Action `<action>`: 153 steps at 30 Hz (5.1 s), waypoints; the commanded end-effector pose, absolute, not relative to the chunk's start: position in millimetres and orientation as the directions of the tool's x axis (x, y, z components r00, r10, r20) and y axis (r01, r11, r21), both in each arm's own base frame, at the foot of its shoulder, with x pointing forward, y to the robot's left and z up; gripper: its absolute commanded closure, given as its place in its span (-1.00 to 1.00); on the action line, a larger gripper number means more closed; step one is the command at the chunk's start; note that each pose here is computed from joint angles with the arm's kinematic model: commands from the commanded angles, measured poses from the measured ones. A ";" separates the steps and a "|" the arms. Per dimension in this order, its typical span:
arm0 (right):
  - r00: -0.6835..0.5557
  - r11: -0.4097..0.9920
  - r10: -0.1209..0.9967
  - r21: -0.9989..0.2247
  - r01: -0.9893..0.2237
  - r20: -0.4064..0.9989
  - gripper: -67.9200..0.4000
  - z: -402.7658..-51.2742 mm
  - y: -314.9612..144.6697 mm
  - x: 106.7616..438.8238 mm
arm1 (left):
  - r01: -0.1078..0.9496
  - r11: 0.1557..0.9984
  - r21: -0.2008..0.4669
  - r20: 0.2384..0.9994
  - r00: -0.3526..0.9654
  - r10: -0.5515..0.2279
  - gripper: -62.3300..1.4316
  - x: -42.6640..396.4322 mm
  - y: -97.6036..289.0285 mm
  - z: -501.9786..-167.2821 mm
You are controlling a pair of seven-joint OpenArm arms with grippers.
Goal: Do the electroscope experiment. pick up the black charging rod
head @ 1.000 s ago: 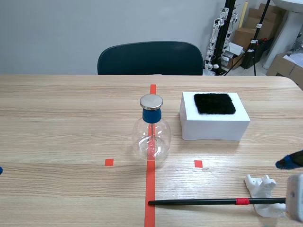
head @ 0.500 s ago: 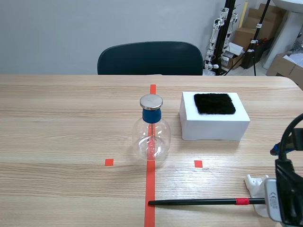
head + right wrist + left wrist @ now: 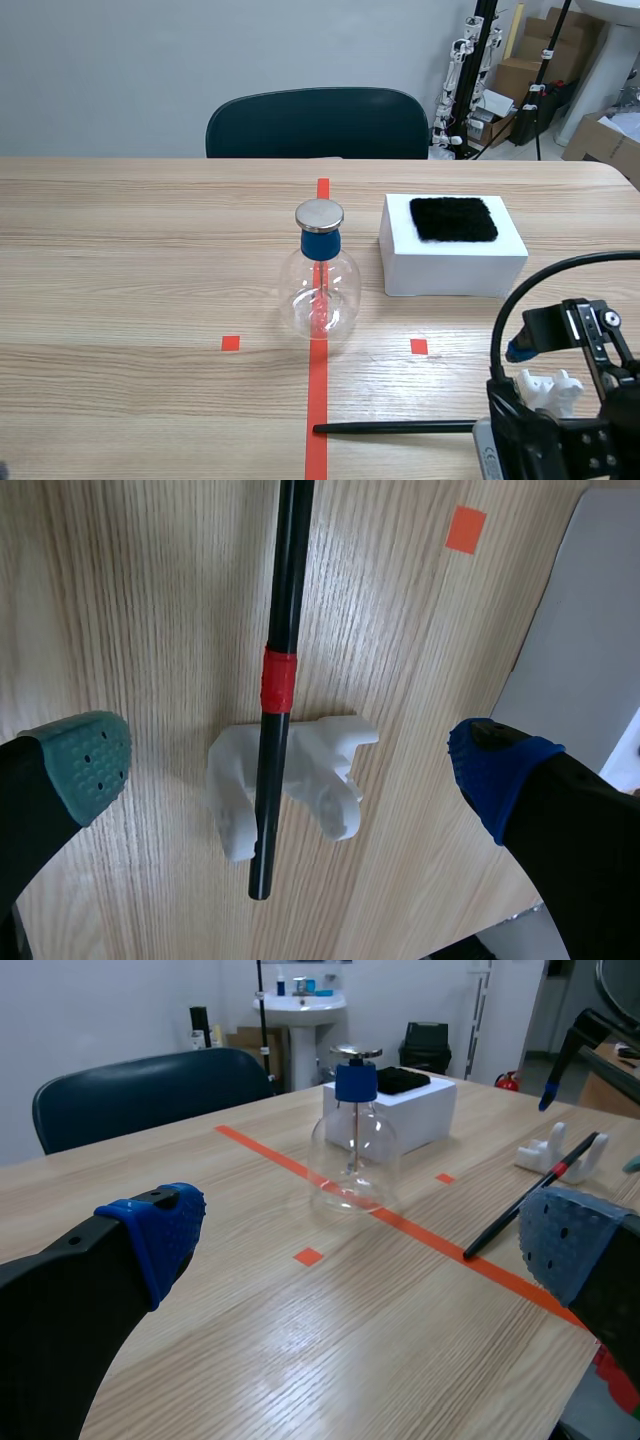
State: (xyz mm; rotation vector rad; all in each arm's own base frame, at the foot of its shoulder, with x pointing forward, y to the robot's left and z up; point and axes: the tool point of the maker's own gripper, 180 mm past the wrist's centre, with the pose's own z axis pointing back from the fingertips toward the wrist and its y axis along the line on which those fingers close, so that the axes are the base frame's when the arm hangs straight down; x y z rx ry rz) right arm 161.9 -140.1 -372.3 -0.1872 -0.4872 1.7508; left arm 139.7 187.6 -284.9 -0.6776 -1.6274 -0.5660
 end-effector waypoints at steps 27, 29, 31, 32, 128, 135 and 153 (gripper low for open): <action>-0.005 0.010 0.994 -0.140 -0.990 0.109 -1.00 -408.4 -137.8 182.9 | 0.677 0.733 -0.075 0.992 -0.025 0.125 -1.00 150.4 191.6 -323.6; -0.006 0.008 0.994 -0.120 -0.993 0.109 -1.00 -411.9 -136.8 183.2 | 0.677 0.733 -0.075 0.992 -0.025 0.125 -1.00 150.4 191.6 -323.6; -0.008 0.004 0.994 -0.104 -0.995 0.113 -1.00 -414.4 -134.9 183.5 | 0.677 0.733 -0.075 0.992 -0.025 0.125 -1.00 150.4 191.6 -323.6; -0.008 0.003 0.994 -0.095 -0.996 0.113 -1.00 -415.8 -134.5 183.2 | 0.676 0.733 -0.075 0.992 -0.025 0.126 -1.00 150.4 191.5 -323.6; -0.046 -0.038 0.996 -0.098 -0.994 0.079 0.02 -408.4 -142.8 196.1 | 0.678 0.734 -0.033 0.993 -0.062 0.101 -1.00 142.8 185.7 -322.1; -0.044 -0.036 0.995 -0.091 -0.995 0.086 0.02 -409.4 -141.4 193.6 | 0.678 0.734 -0.033 0.993 -0.062 0.101 -1.00 142.8 185.7 -322.1; -0.041 -0.036 0.995 -0.062 -0.997 0.090 0.03 -415.2 -140.0 181.8 | 0.678 0.734 -0.033 0.993 -0.062 0.101 -1.00 142.8 185.7 -322.1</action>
